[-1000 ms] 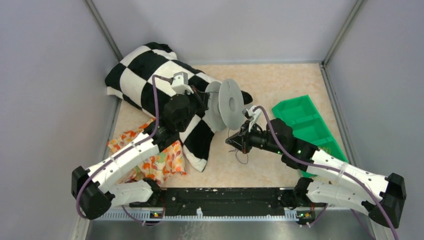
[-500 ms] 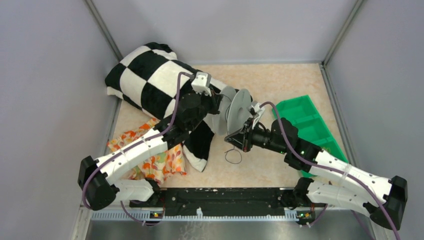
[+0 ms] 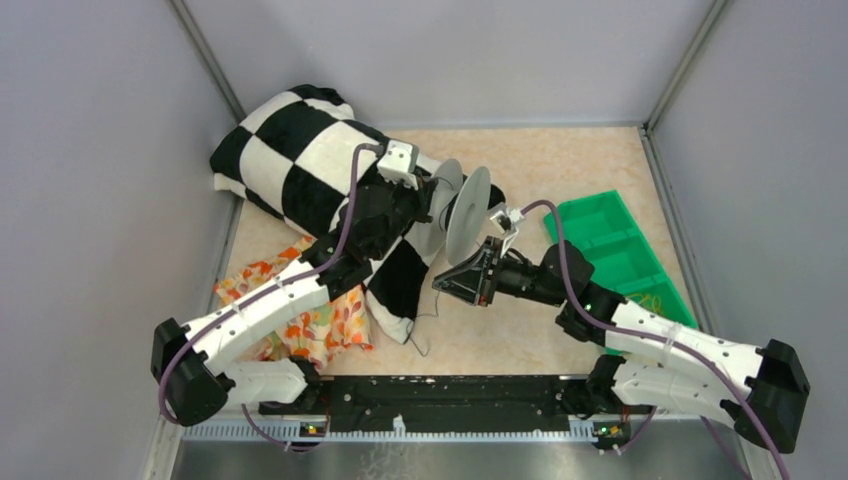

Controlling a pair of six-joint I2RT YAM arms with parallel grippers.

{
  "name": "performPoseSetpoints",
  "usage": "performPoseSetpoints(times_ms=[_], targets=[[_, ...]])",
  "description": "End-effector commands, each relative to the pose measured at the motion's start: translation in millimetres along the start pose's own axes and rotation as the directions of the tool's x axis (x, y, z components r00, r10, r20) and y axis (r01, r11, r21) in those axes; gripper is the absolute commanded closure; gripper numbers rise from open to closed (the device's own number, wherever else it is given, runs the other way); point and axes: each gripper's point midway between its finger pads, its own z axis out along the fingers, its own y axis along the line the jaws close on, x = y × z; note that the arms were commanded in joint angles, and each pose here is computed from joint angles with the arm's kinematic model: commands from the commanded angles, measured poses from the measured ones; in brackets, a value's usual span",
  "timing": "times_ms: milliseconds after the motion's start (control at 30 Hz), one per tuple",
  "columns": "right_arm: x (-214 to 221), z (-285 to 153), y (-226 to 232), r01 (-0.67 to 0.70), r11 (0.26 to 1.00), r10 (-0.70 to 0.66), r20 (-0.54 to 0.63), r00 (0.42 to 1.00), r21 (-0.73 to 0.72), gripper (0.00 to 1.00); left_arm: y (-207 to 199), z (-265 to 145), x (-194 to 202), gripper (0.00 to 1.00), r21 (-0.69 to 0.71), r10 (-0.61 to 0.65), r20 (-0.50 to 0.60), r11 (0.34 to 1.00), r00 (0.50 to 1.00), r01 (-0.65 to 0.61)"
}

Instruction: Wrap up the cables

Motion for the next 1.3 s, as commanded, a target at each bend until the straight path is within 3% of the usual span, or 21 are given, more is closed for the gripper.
performPoseSetpoints(times_ms=[0, 100, 233, 333, 400, 467, 600, 733, 900, 1067, 1267], targets=[[-19.5, 3.6, 22.0, 0.013, 0.995, -0.003, 0.097, 0.995, -0.103, 0.82, -6.5, -14.6, -73.3, 1.0, 0.038, -0.05, 0.214, 0.998, 0.976, 0.042], [-26.2, 3.1, 18.5, 0.032, 0.997, -0.024, 0.124, 0.992, -0.07, 0.8, -5.0, -18.3, -81.3, 1.0, 0.032, -0.027, 0.228, 0.999, 0.973, 0.02], [-43.1, -9.5, 16.6, 0.1, 0.995, -0.101, 0.15, 0.984, 0.014, 0.65, 0.4, -25.0, -105.1, 1.0, -0.001, 0.002, 0.281, 1.0, 0.96, -0.002], [-65.4, -33.1, 6.1, 0.14, 0.977, -0.173, 0.209, 0.963, 0.16, 0.62, 3.4, -32.7, -131.1, 1.0, -0.023, 0.014, 0.337, 1.0, 0.941, -0.006], [-84.2, -60.8, -10.6, 0.116, 0.943, -0.209, 0.283, 0.936, 0.312, 0.58, 3.6, -38.2, -149.3, 1.0, -0.029, 0.018, 0.371, 1.0, 0.928, -0.007], [-91.1, -91.5, -28.4, 0.074, 0.898, -0.24, 0.34, 0.909, 0.434, 0.43, 0.5, -42.2, -166.0, 1.0, -0.024, 0.034, 0.389, 0.999, 0.92, -0.027], [-49.5, -114.5, -81.9, 0.011, 0.793, -0.216, 0.263, 0.94, 0.61, 0.28, -4.9, -50.9, -195.6, 1.0, -0.008, 0.03, 0.428, 1.0, 0.903, -0.03], [-4.5, -99.3, -110.3, -0.055, 0.771, -0.091, 0.195, 0.977, 0.635, 0.19, -6.9, -59.4, -216.5, 1.0, 0.0, 0.031, 0.475, 0.999, 0.879, -0.035], [14.8, -70.4, -122.7, -0.098, 0.806, -0.036, 0.213, 0.976, 0.583, 0.13, -11.5, -72.2, -242.3, 1.0, 0.027, 0.01, 0.526, 0.999, 0.851, -0.028], [27.6, -60.3, -148.2, -0.158, 0.797, -0.025, 0.294, 0.956, 0.582, 0.1, -19.7, -82.7, -263.6, 1.0, 0.064, 0.006, 0.555, 0.997, 0.832, -0.05], [47.0, -56.8, -182.5, -0.378, 0.705, 0.14, 0.404, 0.904, 0.6, 0.1, -18.9, -95.1, -276.5, 1.0, 0.072, -0.003, 0.584, 0.996, 0.812, -0.049]])
